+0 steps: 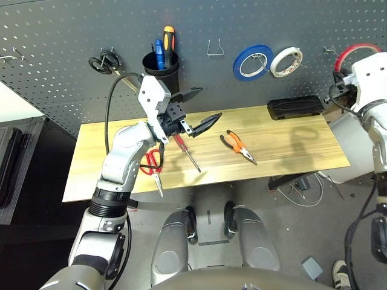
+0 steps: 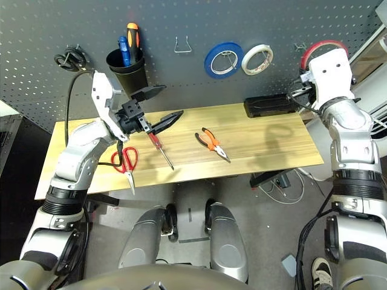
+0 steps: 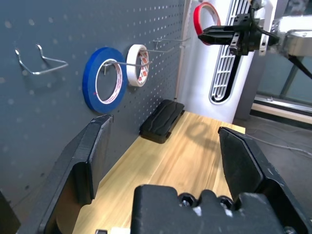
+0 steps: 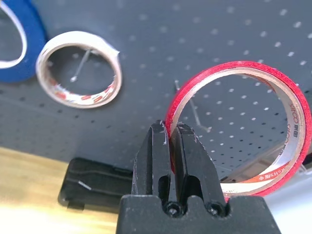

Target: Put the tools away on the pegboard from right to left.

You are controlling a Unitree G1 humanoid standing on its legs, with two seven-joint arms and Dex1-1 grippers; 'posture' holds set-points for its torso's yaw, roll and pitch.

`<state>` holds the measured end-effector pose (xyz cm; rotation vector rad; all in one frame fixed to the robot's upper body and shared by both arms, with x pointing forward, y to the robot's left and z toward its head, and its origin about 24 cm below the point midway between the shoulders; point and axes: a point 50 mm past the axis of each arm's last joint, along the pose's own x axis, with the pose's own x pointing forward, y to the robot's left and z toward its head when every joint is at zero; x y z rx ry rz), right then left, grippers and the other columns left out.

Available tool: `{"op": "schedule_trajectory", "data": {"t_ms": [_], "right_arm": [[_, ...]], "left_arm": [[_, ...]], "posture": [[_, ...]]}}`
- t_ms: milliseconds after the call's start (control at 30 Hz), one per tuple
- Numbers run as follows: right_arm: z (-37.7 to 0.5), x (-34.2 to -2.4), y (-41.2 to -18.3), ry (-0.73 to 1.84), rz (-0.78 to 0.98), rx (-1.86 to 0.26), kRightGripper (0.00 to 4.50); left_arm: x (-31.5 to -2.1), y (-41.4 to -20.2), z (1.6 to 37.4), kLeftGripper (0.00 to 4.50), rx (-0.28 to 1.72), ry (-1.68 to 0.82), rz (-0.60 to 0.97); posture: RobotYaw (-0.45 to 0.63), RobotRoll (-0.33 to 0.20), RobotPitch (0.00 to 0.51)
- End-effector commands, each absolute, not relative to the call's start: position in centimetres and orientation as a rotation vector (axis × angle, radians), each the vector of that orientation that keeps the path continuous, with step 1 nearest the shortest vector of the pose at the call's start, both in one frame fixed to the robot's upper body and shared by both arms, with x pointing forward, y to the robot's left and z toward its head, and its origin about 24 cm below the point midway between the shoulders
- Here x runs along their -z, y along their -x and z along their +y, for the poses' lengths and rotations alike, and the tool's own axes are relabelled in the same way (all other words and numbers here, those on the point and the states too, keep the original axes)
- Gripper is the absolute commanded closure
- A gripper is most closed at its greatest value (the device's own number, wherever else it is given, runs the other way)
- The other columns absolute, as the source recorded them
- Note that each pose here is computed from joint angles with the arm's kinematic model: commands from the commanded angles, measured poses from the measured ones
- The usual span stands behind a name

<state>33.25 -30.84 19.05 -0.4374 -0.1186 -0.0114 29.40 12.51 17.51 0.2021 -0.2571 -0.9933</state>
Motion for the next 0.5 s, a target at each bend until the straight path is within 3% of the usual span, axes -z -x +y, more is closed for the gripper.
{"op": "schedule_trajectory", "data": {"t_ms": [33,500], "right_arm": [[-32.1,-18.9,-33.9,0.366,-0.109,0.050,4.47],[-31.1,-16.5,-37.4,0.241,0.000,0.035,4.47]], "left_arm": [[-17.9,-29.2,12.5,0.00,1.012,-0.198,-0.262],[-18.6,-28.8,12.4,0.00,1.012,-0.194,-0.260]], "posture": [[-0.08,0.000,0.133],[-0.06,0.000,0.142]]}}
